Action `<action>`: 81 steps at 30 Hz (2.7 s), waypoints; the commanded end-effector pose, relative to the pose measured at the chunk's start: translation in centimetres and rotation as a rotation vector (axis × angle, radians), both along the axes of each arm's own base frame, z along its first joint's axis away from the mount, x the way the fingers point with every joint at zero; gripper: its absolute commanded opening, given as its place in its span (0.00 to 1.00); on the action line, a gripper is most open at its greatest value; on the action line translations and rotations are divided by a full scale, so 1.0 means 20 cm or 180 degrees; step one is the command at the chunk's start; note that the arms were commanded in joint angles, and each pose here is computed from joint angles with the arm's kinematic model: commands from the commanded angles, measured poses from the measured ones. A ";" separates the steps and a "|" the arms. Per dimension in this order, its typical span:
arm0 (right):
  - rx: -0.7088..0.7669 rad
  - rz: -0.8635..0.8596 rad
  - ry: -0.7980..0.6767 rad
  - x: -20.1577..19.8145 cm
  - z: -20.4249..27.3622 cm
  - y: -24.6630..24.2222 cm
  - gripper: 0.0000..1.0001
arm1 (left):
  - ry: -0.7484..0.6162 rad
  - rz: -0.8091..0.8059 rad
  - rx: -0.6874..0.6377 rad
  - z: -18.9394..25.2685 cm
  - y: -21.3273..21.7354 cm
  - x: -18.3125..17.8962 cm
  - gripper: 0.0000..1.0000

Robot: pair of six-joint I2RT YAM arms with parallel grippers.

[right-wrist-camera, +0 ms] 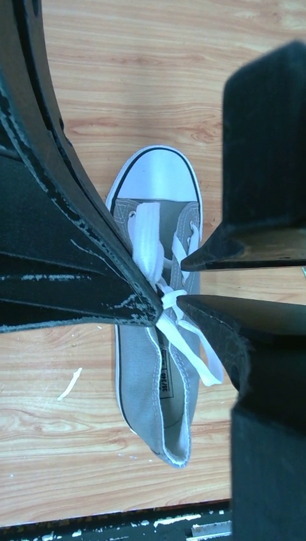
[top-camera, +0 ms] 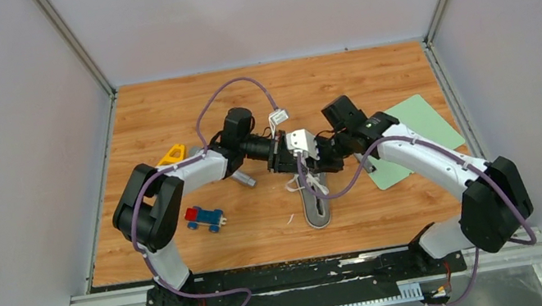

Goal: Tie the shoes
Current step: Cross the shoelace with the shoelace.

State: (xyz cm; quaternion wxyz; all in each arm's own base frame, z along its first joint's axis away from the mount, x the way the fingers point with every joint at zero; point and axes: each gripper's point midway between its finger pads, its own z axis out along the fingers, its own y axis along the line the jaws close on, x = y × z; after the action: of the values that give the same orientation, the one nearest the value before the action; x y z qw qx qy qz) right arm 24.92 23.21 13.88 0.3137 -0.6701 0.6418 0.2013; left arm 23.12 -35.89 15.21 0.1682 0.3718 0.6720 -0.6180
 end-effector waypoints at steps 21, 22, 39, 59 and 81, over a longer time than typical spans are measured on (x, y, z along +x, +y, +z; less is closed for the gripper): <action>0.0581 0.0242 0.0195 0.00 0.07 0.20 0.22 | -0.0138 -0.0246 -0.0233 0.10 0.02 -0.08 0.00; 0.0579 0.0254 0.0209 -0.01 0.07 0.20 0.16 | -0.0140 -0.0239 -0.0232 0.10 0.02 -0.07 0.00; 0.0201 0.0118 0.0051 -0.07 0.05 0.03 0.00 | -0.0097 0.0067 -0.0117 0.11 0.01 0.01 0.45; -0.0018 -0.0071 -0.0260 0.01 0.16 -0.08 0.00 | -0.0075 0.0112 -0.0139 0.12 0.00 0.01 0.42; 0.0468 -0.0096 0.0915 -0.26 0.26 0.01 0.00 | -0.0101 0.0085 -0.0089 0.07 0.01 0.00 0.19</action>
State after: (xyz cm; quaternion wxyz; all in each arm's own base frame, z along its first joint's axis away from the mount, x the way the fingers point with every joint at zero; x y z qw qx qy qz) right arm 22.25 21.98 18.26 0.3027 -0.6340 0.6673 0.2472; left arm 23.42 -35.91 15.25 0.1694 0.3462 0.6851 -0.6181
